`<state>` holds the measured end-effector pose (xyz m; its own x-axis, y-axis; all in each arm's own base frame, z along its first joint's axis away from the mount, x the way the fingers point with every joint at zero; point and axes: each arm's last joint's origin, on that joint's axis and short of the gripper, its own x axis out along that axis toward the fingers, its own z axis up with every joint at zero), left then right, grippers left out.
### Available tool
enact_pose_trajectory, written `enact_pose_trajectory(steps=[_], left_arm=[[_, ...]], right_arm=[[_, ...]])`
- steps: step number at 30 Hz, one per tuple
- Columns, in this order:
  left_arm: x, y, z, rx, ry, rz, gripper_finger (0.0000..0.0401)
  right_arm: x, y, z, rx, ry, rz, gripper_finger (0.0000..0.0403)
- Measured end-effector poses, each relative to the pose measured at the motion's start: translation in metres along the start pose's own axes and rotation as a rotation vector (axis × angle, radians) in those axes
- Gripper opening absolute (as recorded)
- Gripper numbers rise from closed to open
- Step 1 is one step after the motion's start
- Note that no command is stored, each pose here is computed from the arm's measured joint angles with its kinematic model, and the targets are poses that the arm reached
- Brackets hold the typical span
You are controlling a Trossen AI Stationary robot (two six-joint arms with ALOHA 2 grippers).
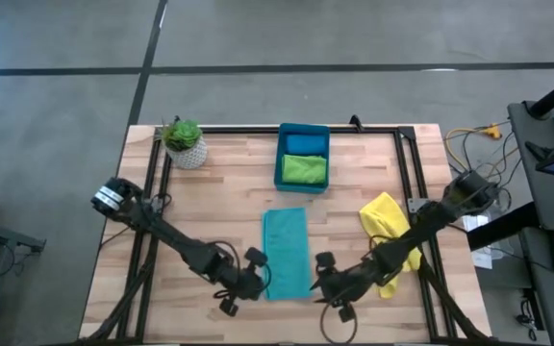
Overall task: Fold microfiber towels
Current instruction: Fold the light blue microfiber cloth
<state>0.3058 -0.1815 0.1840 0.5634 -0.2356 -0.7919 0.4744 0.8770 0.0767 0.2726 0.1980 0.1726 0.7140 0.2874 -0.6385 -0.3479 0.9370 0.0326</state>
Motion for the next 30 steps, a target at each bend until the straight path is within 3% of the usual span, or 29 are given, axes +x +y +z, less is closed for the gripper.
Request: enact_pose_trajectory(steps=[7,12,19,30], left_arm=[[0.013,-0.003,0.005,0.116,-0.085,-0.07,0.0015],[0.027,0.002,0.002,0.14,-0.06,-0.041,0.0073],[0.037,0.005,-0.006,0.145,-0.018,-0.045,0.0152],[0.056,0.002,-0.01,0.149,0.002,-0.079,0.0164]], right_arm=[[0.028,-0.012,0.002,-0.161,0.147,-0.052,0.019],[0.04,-0.014,-0.005,-0.232,0.24,0.004,0.0191],[0.044,-0.014,-0.006,-0.251,0.245,0.025,0.0183],[0.044,-0.014,-0.007,-0.288,0.244,0.044,0.0165]])
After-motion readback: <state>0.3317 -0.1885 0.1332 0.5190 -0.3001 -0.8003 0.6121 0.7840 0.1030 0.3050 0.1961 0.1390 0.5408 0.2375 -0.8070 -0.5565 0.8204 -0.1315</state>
